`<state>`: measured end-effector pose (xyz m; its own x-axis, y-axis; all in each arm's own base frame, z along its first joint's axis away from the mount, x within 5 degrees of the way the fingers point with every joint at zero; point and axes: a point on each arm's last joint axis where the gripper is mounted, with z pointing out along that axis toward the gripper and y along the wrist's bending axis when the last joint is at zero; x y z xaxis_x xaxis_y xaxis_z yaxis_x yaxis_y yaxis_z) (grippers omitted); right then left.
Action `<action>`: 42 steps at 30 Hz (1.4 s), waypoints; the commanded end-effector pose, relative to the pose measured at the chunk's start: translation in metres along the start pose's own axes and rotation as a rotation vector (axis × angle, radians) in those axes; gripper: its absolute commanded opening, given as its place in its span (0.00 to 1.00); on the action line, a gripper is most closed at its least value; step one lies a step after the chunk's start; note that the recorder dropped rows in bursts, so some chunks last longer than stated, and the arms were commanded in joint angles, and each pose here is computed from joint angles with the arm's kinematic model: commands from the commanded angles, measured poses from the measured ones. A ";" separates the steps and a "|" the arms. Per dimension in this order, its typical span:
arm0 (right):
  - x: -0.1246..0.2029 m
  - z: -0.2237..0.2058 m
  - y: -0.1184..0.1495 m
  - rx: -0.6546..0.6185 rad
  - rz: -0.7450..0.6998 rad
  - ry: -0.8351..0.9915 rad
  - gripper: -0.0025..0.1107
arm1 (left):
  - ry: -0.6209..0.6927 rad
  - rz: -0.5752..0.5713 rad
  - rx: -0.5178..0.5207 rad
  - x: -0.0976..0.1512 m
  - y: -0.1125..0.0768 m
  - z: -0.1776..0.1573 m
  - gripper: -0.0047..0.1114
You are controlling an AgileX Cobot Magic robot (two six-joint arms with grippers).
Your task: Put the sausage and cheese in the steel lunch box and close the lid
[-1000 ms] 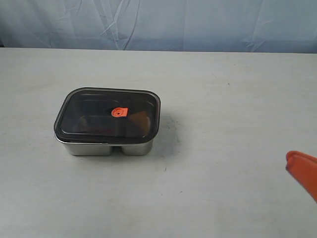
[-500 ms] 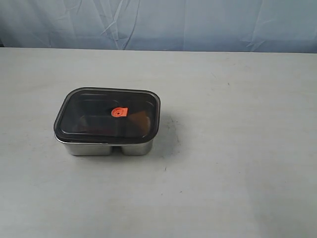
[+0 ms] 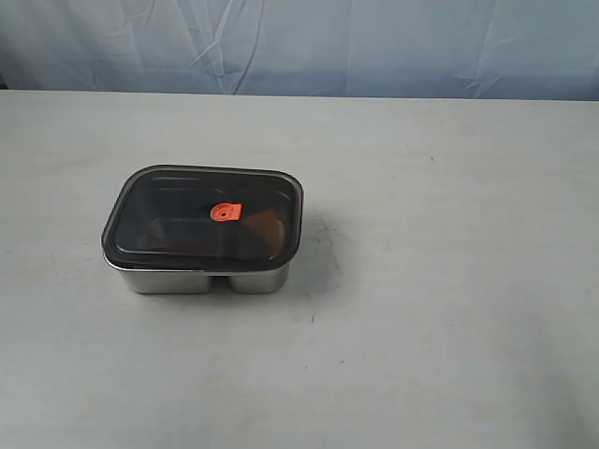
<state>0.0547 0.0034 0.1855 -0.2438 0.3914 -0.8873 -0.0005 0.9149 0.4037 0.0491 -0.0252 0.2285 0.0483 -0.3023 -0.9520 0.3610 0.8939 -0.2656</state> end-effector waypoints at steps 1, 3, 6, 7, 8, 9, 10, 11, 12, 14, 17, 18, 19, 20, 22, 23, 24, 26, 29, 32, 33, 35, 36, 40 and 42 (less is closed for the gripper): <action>0.000 0.000 0.000 0.004 -0.014 -0.011 0.01 | 0.001 -0.002 0.001 0.001 0.000 0.000 0.04; 0.000 0.000 0.000 0.004 -0.014 -0.011 0.01 | 0.001 -0.002 0.001 0.001 0.000 0.000 0.04; 0.000 0.000 0.000 0.004 -0.014 -0.011 0.01 | 0.001 -0.002 0.001 0.001 0.000 0.000 0.04; 0.000 0.000 0.000 0.004 -0.014 -0.011 0.01 | 0.001 -0.002 0.001 0.001 0.000 0.000 0.04; 0.000 0.000 0.000 0.004 -0.014 -0.011 0.01 | 0.001 -0.002 0.001 0.001 0.000 0.000 0.04; 0.000 0.000 0.000 0.004 -0.014 -0.011 0.01 | 0.001 -0.002 0.001 0.001 0.000 0.000 0.04; 0.000 0.000 0.000 0.004 -0.013 -0.011 0.01 | 0.001 -0.002 0.001 0.001 0.000 0.000 0.04; 0.000 0.000 0.000 0.004 -0.013 -0.011 0.01 | 0.001 -0.002 0.001 0.001 0.000 0.000 0.04; 0.000 0.000 0.000 0.004 -0.013 -0.011 0.01 | 0.001 -0.002 0.001 0.001 0.000 0.000 0.04; 0.000 0.000 0.000 0.004 -0.013 -0.011 0.01 | 0.001 -0.002 0.001 0.001 0.000 0.000 0.04; 0.000 0.000 0.000 0.004 -0.013 -0.011 0.01 | 0.001 -0.002 0.001 0.001 0.000 0.000 0.04; 0.000 0.000 0.000 0.004 -0.013 -0.011 0.01 | 0.001 -0.002 0.001 0.001 0.000 0.000 0.04; 0.000 0.000 0.000 0.004 -0.013 -0.011 0.01 | 0.003 -0.003 0.001 0.002 0.000 0.000 0.04; 0.000 0.000 0.000 0.004 -0.013 -0.011 0.01 | 0.000 0.020 -0.022 0.002 0.002 0.000 0.04; 0.000 0.000 0.000 0.004 -0.013 -0.011 0.01 | 0.029 0.080 -0.064 0.008 0.008 0.000 0.04; 0.000 0.000 0.000 0.004 -0.013 -0.011 0.01 | 0.056 0.097 -0.092 0.014 0.011 -0.001 0.04; 0.000 0.000 0.000 0.004 -0.013 -0.011 0.01 | 0.058 0.096 -0.137 0.014 0.015 -0.001 0.04; 0.000 0.000 0.000 0.004 -0.011 -0.011 0.01 | 0.061 0.126 -0.181 0.014 0.019 -0.002 0.04; 0.000 0.000 0.000 0.004 -0.011 -0.011 0.01 | 0.077 0.191 -0.195 0.014 0.021 -0.002 0.04; 0.000 0.000 0.000 0.004 -0.011 -0.011 0.01 | 0.128 0.244 -0.201 0.018 0.022 -0.003 0.04; 0.000 0.000 0.000 0.003 -0.009 -0.011 0.01 | 0.151 0.255 -0.208 0.020 0.023 -0.003 0.04; 0.000 0.000 0.000 0.003 -0.009 -0.011 0.01 | 0.210 0.262 -0.234 0.025 0.026 -0.004 0.04; 0.000 0.000 0.000 0.003 -0.009 -0.011 0.01 | 0.239 0.263 -0.255 0.027 0.028 -0.005 0.04; 0.000 0.000 0.000 0.003 -0.009 -0.011 0.01 | 0.270 0.262 -0.288 0.029 0.031 -0.007 0.04; 0.000 0.000 0.000 0.003 -0.009 -0.011 0.01 | 0.270 0.262 -0.288 0.029 0.031 -0.007 0.04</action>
<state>0.0547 0.0033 0.1853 -0.2454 0.3948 -0.8854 0.0022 0.9136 0.4067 0.0554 -0.0052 0.1925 -0.1494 0.0133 -0.9887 0.1099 0.9939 -0.0032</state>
